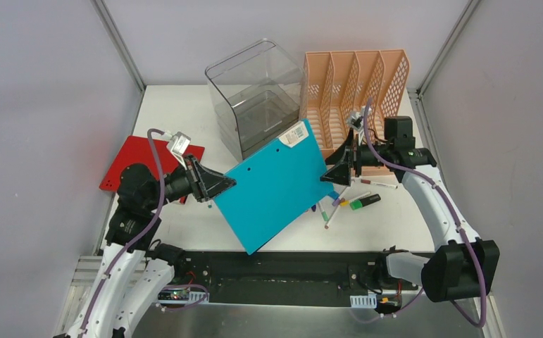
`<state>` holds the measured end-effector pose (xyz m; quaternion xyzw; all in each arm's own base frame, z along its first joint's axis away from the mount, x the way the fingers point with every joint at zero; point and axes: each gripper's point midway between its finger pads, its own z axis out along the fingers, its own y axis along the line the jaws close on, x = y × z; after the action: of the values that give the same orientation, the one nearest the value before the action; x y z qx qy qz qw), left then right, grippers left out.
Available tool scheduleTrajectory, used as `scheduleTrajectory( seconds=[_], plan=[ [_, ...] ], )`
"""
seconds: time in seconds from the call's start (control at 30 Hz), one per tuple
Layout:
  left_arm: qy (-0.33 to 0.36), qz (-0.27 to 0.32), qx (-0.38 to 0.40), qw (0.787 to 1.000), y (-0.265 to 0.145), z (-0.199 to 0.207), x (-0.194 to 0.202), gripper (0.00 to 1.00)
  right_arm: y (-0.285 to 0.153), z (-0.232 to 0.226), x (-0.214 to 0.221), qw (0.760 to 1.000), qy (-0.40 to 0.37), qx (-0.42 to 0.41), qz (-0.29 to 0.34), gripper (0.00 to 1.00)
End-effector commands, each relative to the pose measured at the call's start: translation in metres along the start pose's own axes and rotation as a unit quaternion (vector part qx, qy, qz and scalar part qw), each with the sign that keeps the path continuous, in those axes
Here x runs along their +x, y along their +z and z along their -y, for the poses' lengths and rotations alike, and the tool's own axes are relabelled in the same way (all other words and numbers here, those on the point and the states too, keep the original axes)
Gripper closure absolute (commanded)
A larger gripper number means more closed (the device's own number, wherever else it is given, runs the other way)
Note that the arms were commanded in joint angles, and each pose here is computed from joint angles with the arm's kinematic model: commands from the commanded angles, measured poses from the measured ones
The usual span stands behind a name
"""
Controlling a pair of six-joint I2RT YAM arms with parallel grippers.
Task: Organize the desk
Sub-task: Pick up the folder from the corner of the board, then place the folder in the storage box.
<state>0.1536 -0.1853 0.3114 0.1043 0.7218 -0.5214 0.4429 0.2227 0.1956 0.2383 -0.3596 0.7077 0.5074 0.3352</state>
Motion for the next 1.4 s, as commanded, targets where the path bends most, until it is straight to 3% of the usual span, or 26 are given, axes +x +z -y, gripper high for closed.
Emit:
scheduleTrajectory(
  seconds=[0.0,0.2,0.37,0.5,0.57,0.7,0.87,0.97,1.17,1.37],
  plan=[
    [0.073,0.053,0.109,0.99,0.004,0.045,-0.036,1.0,-0.006,0.019,-0.017,0.997,-0.054,0.058,-0.013,0.0],
    [0.086,0.061,0.135,0.985,0.013,0.043,-0.04,1.0,-0.029,0.02,-0.022,0.996,-0.053,0.072,0.004,0.0],
    [0.077,0.069,0.16,0.982,0.025,0.039,-0.045,1.0,-0.026,-0.014,-0.017,0.998,-0.049,-0.02,0.019,0.01],
    [0.071,0.073,0.168,0.98,0.034,0.034,-0.049,1.0,-0.026,-0.025,-0.008,0.997,-0.064,-0.039,0.012,0.04],
    [0.07,0.073,0.17,0.98,0.037,0.032,-0.05,1.0,-0.025,-0.028,-0.007,0.997,-0.062,-0.046,0.015,0.11],
    [0.068,0.068,0.17,0.981,0.042,0.026,-0.049,1.0,-0.025,-0.03,-0.008,0.997,-0.058,-0.052,0.018,0.35],
    [0.062,0.065,0.167,0.982,0.047,0.018,-0.046,1.0,-0.025,-0.027,-0.009,0.997,-0.056,-0.05,0.016,0.8],
    [0.059,0.064,0.163,0.983,0.048,0.013,-0.044,1.0,-0.026,-0.027,-0.011,0.997,-0.057,-0.042,0.013,0.99],
    [0.055,0.035,0.146,0.987,0.051,0.001,-0.03,1.0,-0.037,-0.026,-0.008,0.997,-0.072,-0.005,-0.028,1.0],
    [0.075,-0.014,0.101,0.992,0.045,-0.008,-0.016,0.49,-0.051,-0.031,0.004,0.995,-0.062,0.015,-0.072,1.0]
  ],
)
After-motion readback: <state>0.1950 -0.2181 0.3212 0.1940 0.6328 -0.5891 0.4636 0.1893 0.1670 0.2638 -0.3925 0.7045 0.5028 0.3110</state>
